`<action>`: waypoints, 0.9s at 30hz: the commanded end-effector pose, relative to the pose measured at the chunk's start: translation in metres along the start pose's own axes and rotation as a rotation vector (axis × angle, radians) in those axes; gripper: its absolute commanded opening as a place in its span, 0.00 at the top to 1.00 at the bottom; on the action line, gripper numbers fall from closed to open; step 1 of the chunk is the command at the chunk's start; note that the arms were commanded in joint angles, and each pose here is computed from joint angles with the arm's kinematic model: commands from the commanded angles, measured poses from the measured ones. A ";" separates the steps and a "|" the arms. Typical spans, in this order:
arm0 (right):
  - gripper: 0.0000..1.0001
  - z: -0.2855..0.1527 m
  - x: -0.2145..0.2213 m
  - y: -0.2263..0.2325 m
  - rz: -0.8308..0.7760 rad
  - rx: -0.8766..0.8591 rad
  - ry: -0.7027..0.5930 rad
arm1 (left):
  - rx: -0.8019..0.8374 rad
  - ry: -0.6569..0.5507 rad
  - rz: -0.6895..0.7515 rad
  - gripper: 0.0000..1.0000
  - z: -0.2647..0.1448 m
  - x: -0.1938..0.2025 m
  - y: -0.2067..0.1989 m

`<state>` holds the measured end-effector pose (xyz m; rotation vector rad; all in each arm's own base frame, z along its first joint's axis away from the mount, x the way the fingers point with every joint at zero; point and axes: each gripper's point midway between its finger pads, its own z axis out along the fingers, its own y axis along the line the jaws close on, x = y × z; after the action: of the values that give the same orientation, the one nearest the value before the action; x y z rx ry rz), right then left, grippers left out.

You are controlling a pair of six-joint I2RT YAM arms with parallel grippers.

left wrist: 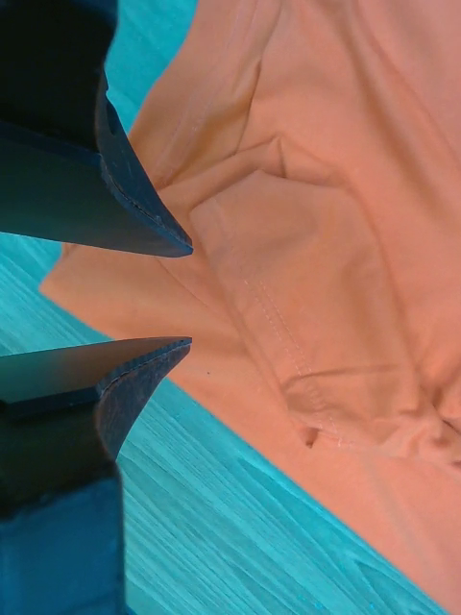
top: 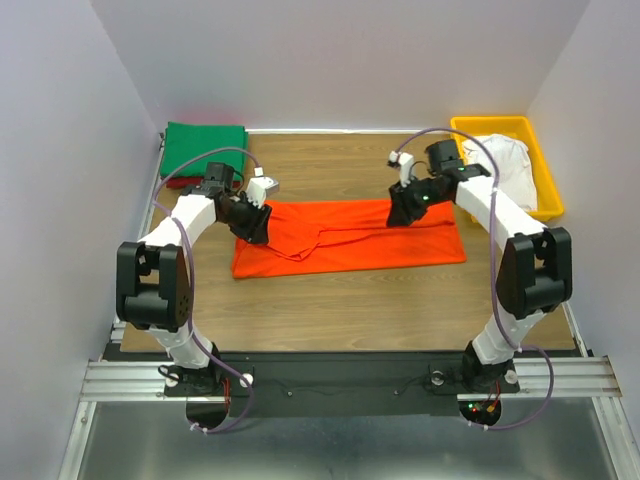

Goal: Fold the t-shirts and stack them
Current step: Fold the tshirt

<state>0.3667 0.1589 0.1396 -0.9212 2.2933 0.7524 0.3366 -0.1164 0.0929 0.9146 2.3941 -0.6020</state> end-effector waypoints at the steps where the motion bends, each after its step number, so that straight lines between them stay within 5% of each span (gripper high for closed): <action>1: 0.53 0.034 -0.033 0.041 0.082 -0.123 -0.101 | 0.002 -0.047 -0.090 0.50 0.006 -0.005 0.008; 16: 0.42 0.138 -0.062 0.125 0.349 -0.258 -0.112 | -0.053 0.025 -0.182 0.49 0.021 0.015 0.030; 27: 0.39 0.180 -0.031 0.161 0.424 -0.313 -0.003 | -0.052 0.042 -0.207 0.49 0.022 0.022 0.029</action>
<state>0.3174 0.3738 0.0805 -0.5643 2.4777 1.2831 0.3494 -0.1004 0.0537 0.6851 2.5499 -0.5962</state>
